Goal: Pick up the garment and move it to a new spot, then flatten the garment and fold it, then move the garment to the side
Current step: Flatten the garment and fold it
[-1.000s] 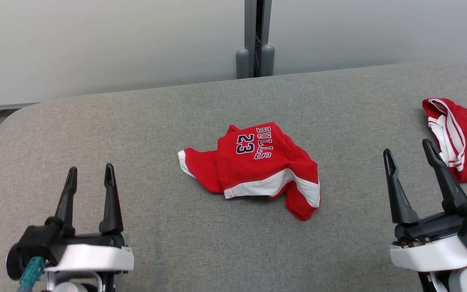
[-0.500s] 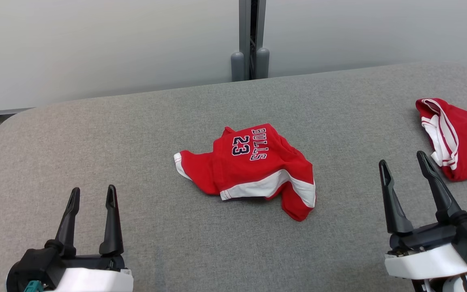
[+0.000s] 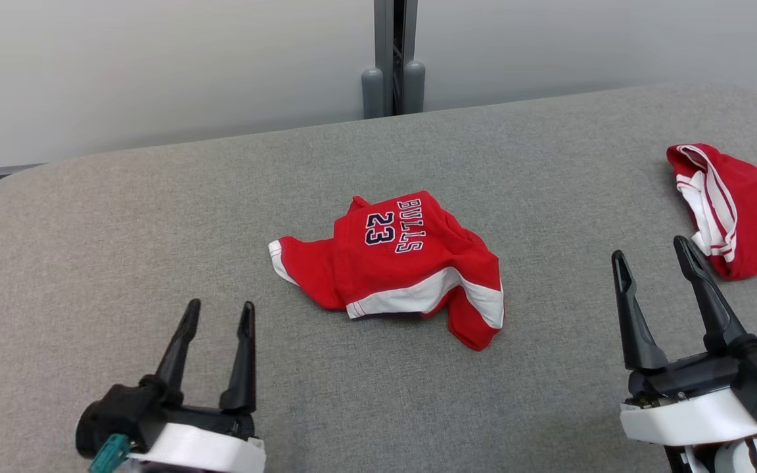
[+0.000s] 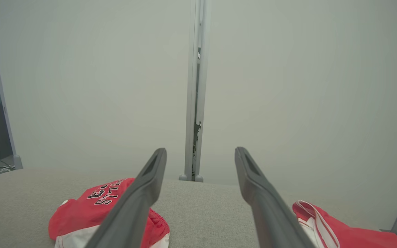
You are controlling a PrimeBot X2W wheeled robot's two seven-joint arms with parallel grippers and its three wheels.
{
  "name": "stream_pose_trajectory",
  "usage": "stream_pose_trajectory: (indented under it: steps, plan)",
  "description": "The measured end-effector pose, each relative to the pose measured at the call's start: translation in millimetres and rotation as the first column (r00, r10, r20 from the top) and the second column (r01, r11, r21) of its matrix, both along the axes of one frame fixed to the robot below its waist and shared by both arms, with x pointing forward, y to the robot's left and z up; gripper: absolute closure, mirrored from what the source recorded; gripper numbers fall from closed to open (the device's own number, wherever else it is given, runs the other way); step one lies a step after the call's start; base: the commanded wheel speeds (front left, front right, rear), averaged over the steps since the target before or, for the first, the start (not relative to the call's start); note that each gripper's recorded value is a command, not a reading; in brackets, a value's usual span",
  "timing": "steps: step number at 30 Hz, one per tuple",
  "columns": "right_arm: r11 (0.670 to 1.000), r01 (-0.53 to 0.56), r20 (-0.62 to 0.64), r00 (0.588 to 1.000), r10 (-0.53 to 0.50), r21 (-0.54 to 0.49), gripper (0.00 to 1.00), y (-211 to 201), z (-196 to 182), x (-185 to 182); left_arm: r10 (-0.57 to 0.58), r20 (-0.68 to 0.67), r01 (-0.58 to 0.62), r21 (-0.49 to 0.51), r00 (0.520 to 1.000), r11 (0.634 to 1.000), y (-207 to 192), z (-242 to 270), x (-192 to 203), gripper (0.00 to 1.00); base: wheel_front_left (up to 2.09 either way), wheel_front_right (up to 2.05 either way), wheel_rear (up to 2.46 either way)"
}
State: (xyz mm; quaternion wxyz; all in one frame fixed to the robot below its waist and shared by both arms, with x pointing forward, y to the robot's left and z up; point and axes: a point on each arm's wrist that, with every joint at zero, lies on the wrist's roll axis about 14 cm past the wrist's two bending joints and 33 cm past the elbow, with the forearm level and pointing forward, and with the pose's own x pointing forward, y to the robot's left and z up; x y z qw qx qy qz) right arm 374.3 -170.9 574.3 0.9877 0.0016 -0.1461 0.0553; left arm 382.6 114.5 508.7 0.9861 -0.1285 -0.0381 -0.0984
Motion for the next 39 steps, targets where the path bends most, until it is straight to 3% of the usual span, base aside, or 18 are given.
stream_pose_trajectory:
  steps: [5,14,19,23,26,32,39]
  plan:
    - [1.000,0.006,-0.022,1.000,-0.006,0.000,0.00,-1.6,-7.5,6.2,-0.157,-0.126,0.162,0.023,0.979,0.987,-44.4,-43.8,0.0,0.00,0.00,0.00,0.00]
    - [1.000,0.002,-0.086,0.996,-0.003,-0.003,0.00,-3.9,-28.5,24.3,-0.192,-0.108,0.196,0.028,0.975,0.980,-59.4,-42.7,35.4,0.00,0.00,0.00,0.00]
    - [0.999,-0.046,-0.152,0.987,0.045,-0.003,0.00,0.1,-49.1,55.6,-0.188,-0.141,0.194,0.028,0.972,0.981,-58.7,-56.3,40.0,0.00,0.00,0.00,0.00]
    - [0.991,-0.112,-0.290,0.953,0.088,-0.070,0.00,3.6,-83.3,84.4,-0.168,-0.157,0.176,0.042,0.973,0.983,-50.6,-63.1,41.3,0.00,0.00,0.00,0.00]
    - [0.957,-0.226,-0.394,0.909,0.140,-0.182,0.00,18.9,-116.1,104.6,-0.137,-0.169,0.148,0.054,0.976,0.988,-38.9,-68.3,42.0,0.00,0.00,0.00,0.00]
    - [0.903,-0.397,-0.496,0.825,0.271,-0.167,0.00,63.2,-154.3,110.2,-0.074,-0.176,0.088,0.070,0.982,0.994,-17.7,-70.5,42.0,0.00,0.00,0.00,0.00]
    - [0.880,-0.451,-0.545,0.780,0.306,-0.152,0.00,72.3,-171.3,122.9,-0.041,-0.189,0.057,0.080,0.981,0.995,-5.5,-75.1,40.8,0.00,0.00,0.00,0.00]
